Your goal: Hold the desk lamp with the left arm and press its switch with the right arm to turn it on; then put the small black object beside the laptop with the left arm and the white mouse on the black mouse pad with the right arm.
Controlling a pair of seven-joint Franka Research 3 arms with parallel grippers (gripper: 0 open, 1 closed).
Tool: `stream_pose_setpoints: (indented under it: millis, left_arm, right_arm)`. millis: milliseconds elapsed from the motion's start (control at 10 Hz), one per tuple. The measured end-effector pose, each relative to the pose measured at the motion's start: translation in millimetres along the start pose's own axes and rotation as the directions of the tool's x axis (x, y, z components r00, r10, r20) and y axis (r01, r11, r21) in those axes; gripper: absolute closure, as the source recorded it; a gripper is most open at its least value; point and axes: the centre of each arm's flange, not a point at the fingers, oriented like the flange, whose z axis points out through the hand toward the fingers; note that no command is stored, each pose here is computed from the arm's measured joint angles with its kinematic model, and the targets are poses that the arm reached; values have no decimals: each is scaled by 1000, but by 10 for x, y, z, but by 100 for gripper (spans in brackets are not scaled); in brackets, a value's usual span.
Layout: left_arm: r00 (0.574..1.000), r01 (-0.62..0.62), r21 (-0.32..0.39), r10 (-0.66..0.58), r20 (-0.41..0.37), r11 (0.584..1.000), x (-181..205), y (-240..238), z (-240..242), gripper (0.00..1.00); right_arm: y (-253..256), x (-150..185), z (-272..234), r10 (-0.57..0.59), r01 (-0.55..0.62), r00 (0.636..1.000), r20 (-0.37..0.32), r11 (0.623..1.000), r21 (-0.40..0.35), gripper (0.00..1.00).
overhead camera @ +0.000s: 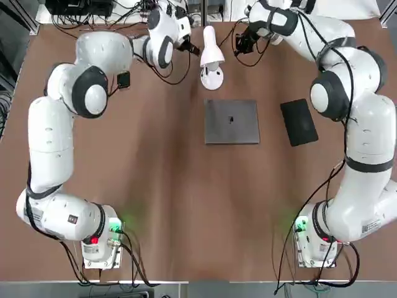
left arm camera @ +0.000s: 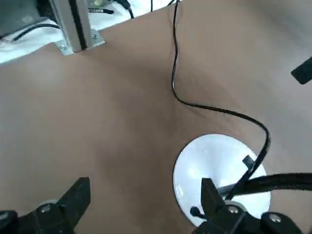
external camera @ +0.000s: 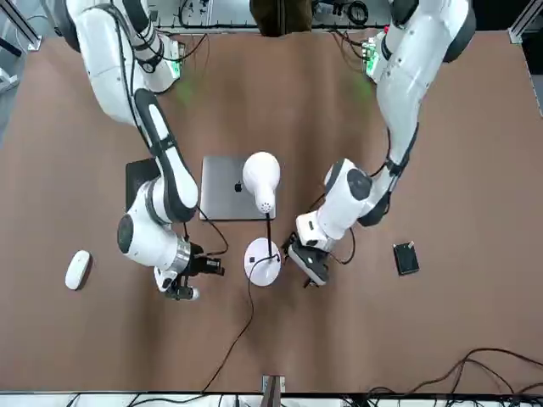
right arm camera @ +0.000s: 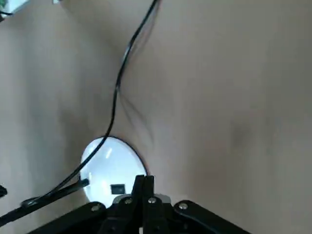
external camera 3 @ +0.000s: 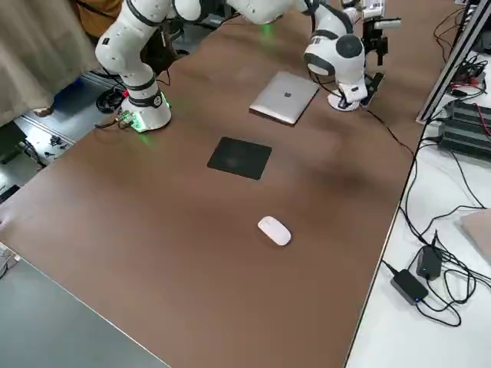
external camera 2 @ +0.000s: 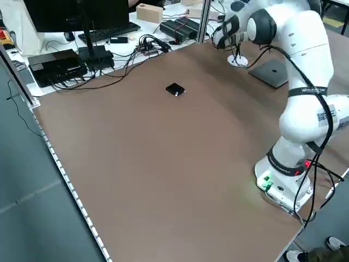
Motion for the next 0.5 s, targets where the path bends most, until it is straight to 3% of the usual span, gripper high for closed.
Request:
stream_pose_setpoints:
  millis: [200,500]
  left_arm:
    - [999,-18,-6,18,-31,1000,-173,109,193,0]
    - [1000,-28,-19,28,-14,999,-283,229,291,0]
  right_arm:
    - [73,23,15,10,-10,1000,0,1000,-4,99]
    - [192,92,-55,27,-27,1000,-11,1000,-7,99]
